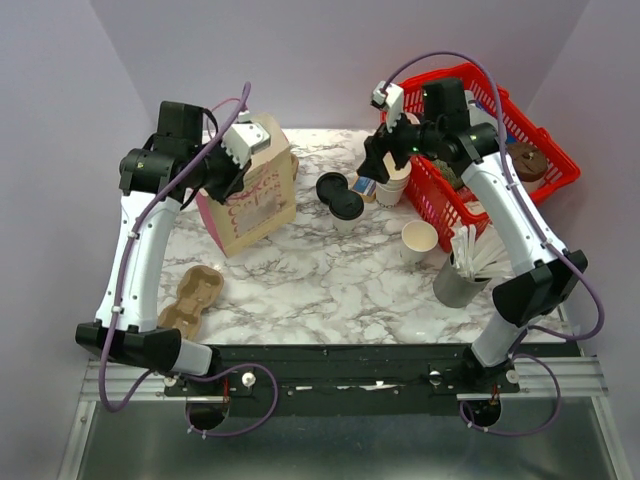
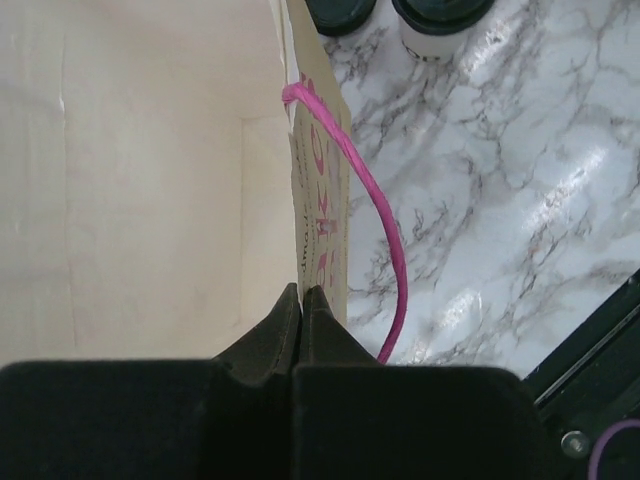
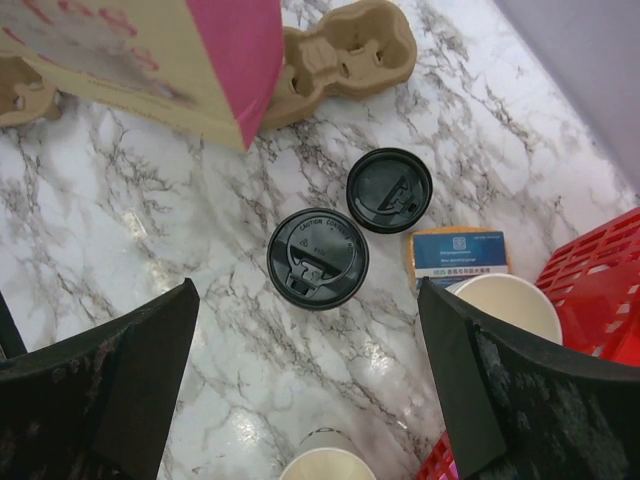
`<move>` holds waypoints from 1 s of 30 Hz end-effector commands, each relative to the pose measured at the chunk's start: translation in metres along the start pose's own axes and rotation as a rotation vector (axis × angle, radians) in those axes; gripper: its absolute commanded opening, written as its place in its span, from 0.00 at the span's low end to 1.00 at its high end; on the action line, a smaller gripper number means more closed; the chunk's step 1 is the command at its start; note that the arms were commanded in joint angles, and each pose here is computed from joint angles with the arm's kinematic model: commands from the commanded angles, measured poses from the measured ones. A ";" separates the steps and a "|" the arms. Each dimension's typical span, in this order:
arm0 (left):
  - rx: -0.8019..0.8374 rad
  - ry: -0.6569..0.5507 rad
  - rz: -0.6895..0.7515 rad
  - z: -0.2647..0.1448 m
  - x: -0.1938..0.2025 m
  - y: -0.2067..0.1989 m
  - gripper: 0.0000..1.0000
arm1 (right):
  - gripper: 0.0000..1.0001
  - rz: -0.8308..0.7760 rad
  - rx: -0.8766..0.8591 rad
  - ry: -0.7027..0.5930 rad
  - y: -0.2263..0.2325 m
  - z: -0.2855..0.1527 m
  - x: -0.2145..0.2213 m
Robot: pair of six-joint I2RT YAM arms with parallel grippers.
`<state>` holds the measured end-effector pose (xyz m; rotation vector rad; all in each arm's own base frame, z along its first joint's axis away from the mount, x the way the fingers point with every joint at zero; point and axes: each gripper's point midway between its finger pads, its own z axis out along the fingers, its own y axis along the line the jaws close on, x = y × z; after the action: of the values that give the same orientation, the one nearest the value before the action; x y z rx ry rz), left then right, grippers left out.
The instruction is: Pack the takeout coffee
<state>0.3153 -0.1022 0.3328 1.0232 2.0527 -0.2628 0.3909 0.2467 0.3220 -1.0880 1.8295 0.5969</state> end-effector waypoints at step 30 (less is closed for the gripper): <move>0.221 -0.102 0.487 0.025 0.043 -0.079 0.00 | 0.99 -0.093 -0.376 -0.119 0.070 0.055 -0.049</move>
<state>0.2541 -0.1387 0.2667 1.5329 1.7275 -0.3368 0.3754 0.3259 0.3436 -1.2889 1.6078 0.8802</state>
